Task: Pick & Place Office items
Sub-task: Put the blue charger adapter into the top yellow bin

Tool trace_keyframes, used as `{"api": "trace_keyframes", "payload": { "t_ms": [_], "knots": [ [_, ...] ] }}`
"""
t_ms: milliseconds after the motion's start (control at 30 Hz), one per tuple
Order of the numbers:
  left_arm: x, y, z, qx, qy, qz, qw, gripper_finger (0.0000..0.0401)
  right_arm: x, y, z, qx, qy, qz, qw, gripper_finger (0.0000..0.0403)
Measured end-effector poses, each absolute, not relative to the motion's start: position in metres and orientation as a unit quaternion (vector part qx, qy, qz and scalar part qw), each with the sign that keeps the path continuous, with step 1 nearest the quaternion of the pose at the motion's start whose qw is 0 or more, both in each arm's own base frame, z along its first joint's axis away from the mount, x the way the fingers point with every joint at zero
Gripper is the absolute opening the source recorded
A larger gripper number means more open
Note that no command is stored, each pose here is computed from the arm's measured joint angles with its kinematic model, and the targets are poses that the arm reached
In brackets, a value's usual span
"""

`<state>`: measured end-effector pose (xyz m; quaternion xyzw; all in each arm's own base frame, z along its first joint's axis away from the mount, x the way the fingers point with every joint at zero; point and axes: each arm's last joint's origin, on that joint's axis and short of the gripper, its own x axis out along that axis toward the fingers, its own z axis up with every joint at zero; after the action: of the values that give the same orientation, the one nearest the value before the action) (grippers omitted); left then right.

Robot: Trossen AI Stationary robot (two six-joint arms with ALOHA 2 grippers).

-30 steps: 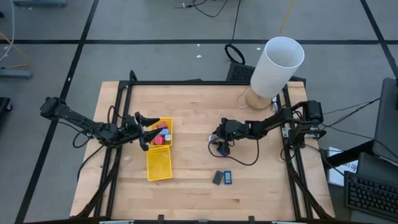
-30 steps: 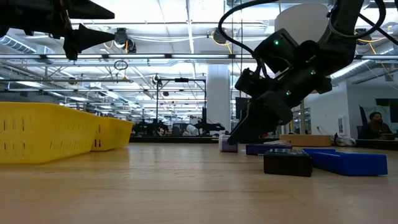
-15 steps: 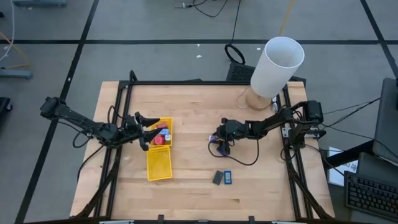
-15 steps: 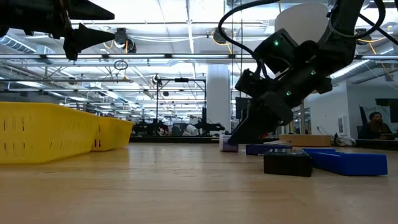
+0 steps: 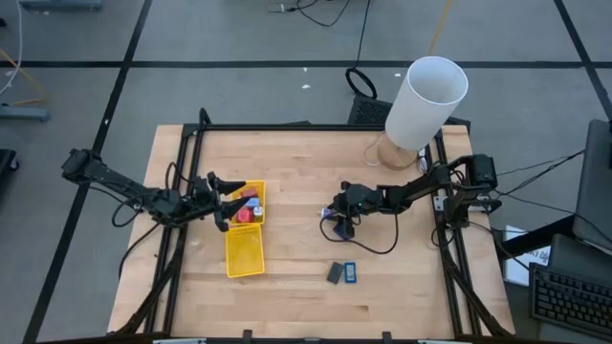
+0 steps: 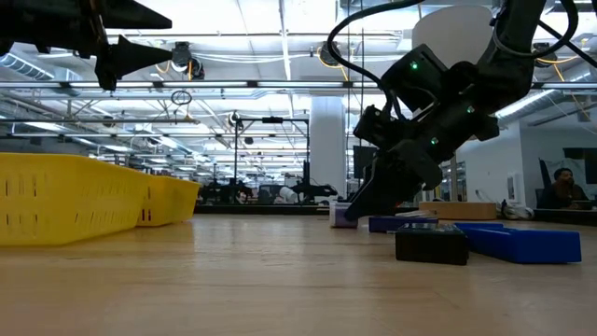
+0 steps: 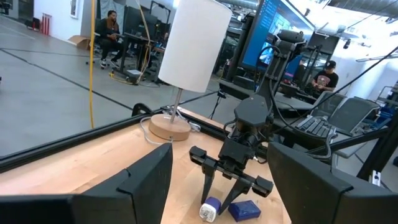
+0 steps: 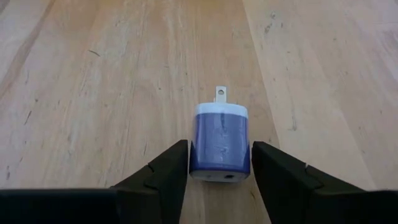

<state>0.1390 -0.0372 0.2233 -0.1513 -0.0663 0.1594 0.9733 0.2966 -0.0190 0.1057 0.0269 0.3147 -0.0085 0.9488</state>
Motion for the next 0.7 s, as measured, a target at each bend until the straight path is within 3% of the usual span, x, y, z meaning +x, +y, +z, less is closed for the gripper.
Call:
{"api": "trace_keyframes", "payload": {
  "t_ms": [367, 700],
  "knots": [
    [0.1390, -0.0373, 0.2230, -0.150, -0.065, 0.160, 0.974, 0.0239, 0.2966, -0.0190, 0.1057, 0.027, 0.315, -0.008, 0.949, 0.0137],
    [0.1390, -0.0373, 0.2230, -0.151, -0.065, 0.160, 0.973, 0.0254, 0.2966, -0.0189, 0.1057, 0.027, 0.315, -0.007, 0.949, 0.0143]
  ]
}}
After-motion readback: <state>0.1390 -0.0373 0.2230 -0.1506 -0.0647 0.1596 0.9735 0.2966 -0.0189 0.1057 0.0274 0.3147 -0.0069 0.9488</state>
